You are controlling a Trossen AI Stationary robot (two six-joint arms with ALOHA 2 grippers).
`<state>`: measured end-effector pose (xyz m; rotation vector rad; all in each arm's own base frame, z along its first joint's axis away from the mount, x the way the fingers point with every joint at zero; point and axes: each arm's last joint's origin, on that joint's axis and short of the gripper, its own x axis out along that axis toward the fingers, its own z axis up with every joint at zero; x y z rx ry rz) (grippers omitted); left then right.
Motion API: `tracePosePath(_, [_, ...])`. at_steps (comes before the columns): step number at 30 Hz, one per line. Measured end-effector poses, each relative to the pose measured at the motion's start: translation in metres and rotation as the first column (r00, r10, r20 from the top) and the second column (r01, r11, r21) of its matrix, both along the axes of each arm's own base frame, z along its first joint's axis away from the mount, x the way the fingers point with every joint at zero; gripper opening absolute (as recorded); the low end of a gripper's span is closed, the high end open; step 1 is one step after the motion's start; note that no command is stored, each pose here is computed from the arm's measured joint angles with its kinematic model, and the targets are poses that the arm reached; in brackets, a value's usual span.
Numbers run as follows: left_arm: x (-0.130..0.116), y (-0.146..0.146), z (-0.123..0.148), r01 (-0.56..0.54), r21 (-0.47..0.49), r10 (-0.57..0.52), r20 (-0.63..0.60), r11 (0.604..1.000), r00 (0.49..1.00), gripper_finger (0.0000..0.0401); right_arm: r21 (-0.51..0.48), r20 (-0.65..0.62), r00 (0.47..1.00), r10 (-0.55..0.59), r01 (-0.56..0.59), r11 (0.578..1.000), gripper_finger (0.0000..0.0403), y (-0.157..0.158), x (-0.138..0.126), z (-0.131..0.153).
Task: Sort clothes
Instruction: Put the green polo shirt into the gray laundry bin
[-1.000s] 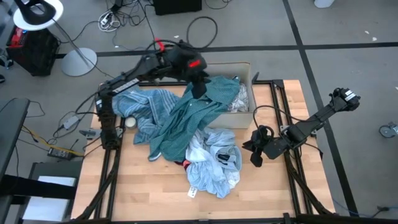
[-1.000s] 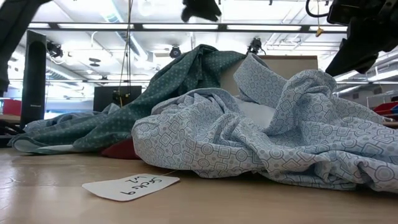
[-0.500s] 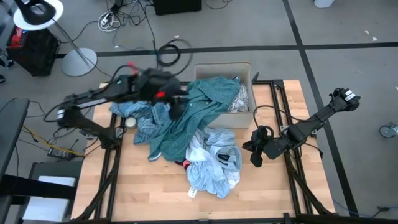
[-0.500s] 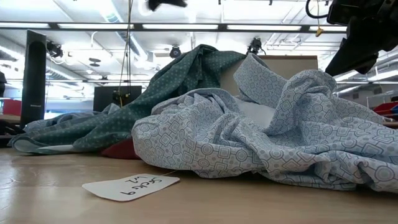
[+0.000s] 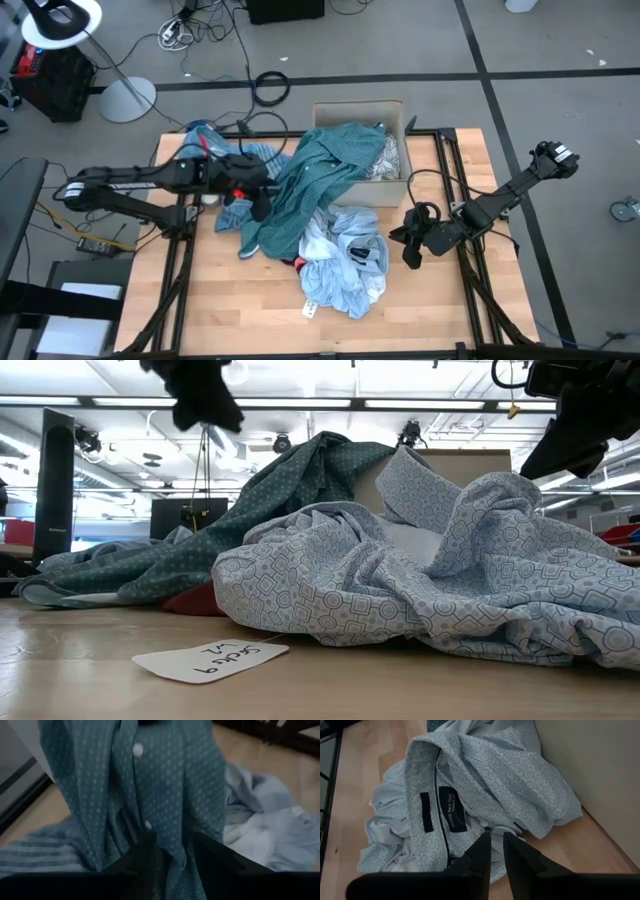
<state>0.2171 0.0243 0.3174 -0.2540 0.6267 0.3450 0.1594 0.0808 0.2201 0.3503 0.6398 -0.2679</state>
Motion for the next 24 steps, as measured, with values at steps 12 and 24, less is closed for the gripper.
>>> tracePosePath(12, [0.007,0.001,-0.047,0.006,0.017,-0.006,-0.022,1.0,1.0,0.0182,-0.026,-0.001,1.0,0.012,-0.012,1.0,0.005,0.0,0.0,0.0])
tracePosePath(24, [0.028,0.003,-0.078,0.008,0.018,-0.007,-0.062,1.0,0.998,0.0209,-0.025,0.004,1.0,0.007,-0.007,1.0,0.0048,-0.001,0.001,0.001])
